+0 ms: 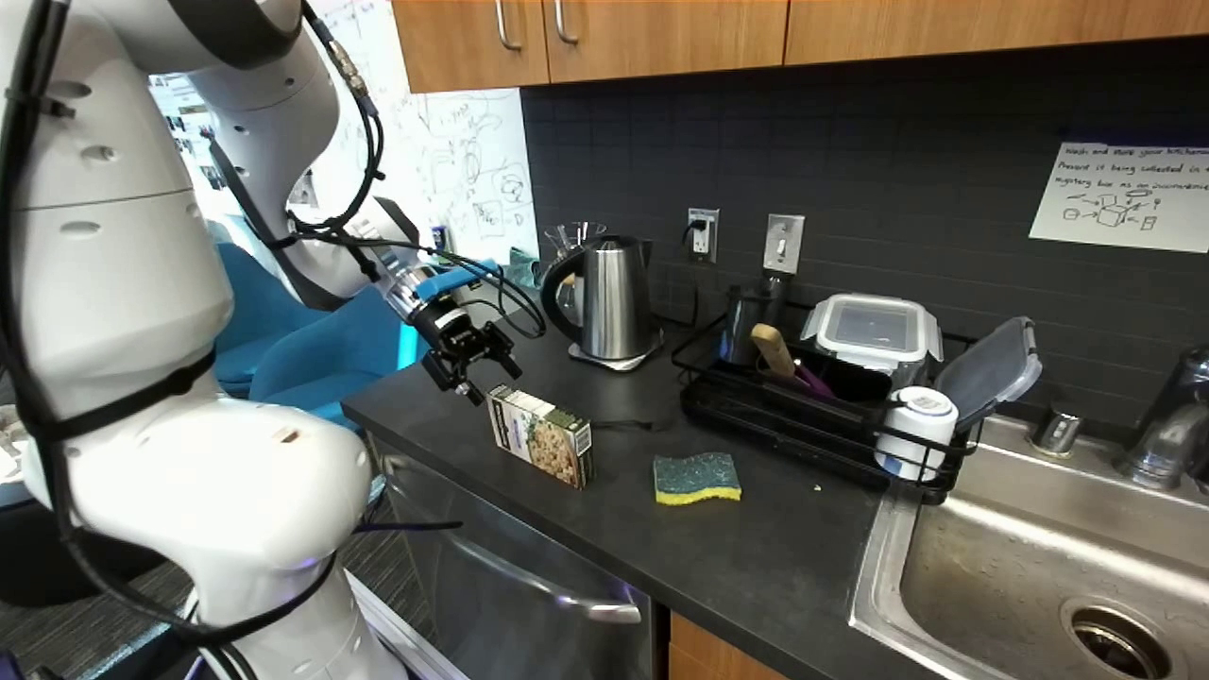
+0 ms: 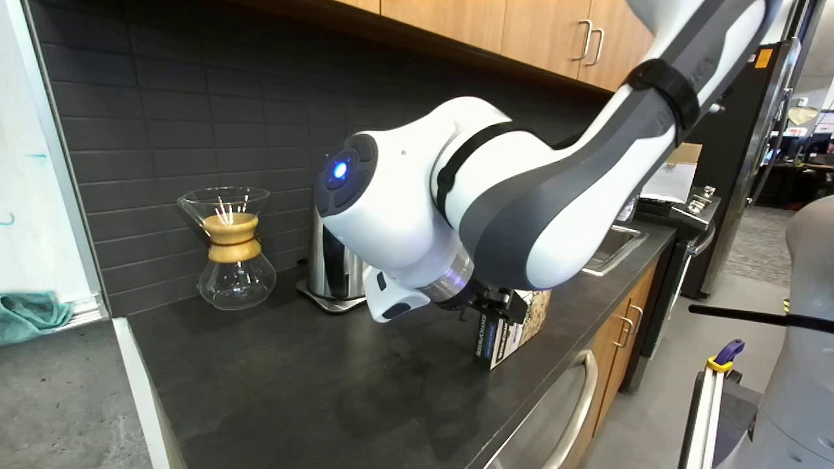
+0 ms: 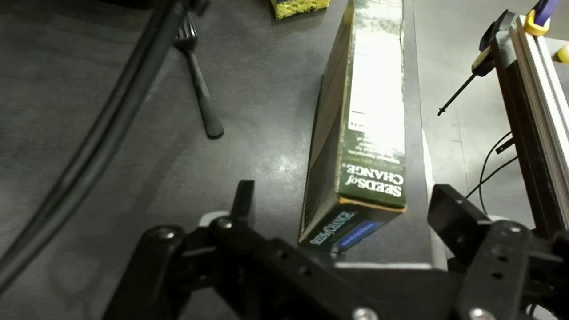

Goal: Move the box forward

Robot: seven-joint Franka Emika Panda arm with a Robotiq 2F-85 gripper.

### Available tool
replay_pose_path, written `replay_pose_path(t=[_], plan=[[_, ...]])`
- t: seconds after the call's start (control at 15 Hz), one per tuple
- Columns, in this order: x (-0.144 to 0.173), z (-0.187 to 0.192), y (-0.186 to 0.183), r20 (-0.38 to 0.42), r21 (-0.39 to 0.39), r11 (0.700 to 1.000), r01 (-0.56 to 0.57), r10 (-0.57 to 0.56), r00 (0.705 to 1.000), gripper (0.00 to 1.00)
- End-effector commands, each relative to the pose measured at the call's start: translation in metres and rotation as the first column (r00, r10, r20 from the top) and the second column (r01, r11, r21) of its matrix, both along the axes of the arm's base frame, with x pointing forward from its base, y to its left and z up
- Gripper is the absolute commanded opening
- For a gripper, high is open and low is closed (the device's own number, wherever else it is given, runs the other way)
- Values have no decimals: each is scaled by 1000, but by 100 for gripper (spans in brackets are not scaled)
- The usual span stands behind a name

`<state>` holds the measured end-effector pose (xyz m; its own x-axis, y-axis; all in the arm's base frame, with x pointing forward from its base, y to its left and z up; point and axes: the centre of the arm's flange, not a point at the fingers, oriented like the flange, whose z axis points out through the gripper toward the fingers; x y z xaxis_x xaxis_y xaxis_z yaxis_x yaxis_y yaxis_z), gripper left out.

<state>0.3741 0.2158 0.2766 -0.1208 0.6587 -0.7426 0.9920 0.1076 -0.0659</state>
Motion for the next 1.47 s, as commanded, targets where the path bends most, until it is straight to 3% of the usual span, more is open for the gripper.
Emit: replay_pose_path(t=[0.0,0.4,0.8,1.13,1.4], plan=[[2,33,5,55,68,998,13,-17,998,100],[5,94,14,134,279,957,83,-125,983,100],[-1,151,-7,182,492,852,178,-300,936,100],[-3,177,-44,191,621,713,326,-540,819,100],[-1,188,-83,198,666,606,435,-705,681,100]])
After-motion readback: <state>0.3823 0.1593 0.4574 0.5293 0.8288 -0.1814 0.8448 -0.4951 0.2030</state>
